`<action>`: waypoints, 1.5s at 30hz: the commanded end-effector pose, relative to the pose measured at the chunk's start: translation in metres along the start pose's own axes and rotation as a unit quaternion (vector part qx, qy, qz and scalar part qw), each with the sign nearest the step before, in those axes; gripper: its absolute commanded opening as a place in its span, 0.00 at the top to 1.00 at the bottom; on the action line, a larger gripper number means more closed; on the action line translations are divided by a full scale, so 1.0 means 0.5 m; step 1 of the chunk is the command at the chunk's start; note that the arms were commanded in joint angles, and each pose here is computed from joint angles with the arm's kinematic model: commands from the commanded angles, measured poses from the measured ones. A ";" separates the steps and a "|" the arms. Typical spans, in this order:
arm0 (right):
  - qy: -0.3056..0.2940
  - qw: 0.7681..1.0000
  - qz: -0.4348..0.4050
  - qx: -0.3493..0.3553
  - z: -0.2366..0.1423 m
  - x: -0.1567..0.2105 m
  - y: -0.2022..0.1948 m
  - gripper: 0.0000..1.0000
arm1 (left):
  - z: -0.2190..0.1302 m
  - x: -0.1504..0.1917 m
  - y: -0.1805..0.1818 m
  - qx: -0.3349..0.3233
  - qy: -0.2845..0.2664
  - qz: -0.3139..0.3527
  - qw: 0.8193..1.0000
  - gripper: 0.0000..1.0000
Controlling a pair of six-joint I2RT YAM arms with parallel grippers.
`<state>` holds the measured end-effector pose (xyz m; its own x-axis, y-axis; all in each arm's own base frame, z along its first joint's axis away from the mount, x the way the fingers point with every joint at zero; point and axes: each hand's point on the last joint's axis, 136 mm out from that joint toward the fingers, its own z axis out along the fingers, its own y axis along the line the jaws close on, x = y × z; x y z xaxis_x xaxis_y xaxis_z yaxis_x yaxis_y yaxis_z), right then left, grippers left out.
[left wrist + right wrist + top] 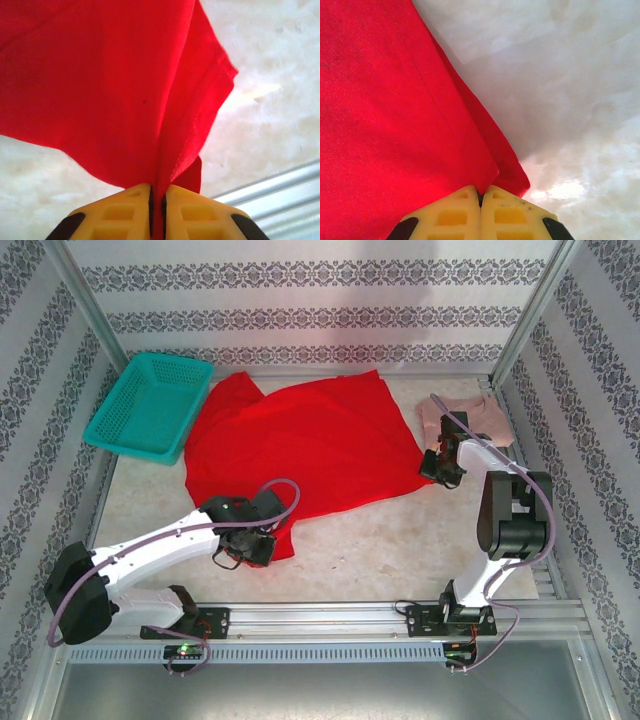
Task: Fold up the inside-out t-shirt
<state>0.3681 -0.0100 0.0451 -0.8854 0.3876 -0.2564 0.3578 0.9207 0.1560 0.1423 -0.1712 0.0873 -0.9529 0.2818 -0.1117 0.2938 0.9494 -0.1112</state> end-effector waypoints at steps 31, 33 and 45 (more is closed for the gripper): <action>0.116 0.902 -0.305 -0.284 -0.146 0.591 0.525 0.52 | -0.024 -0.044 0.063 0.174 -0.108 -0.216 0.955 0.28; 0.113 0.906 -0.315 -0.260 -0.127 0.597 0.529 0.53 | -0.022 -0.055 0.080 0.173 -0.113 -0.228 0.952 0.28; 0.135 0.911 -0.363 -0.140 -0.049 0.646 0.504 0.60 | -0.029 -0.062 0.089 0.179 -0.125 -0.229 0.949 0.28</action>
<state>0.1689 0.3585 0.0342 -0.9080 -0.3739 -0.1889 -0.4186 0.8294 0.3701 0.1810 -0.1340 0.0958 -0.9555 -0.2399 -0.1715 -0.1235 0.8536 -0.5060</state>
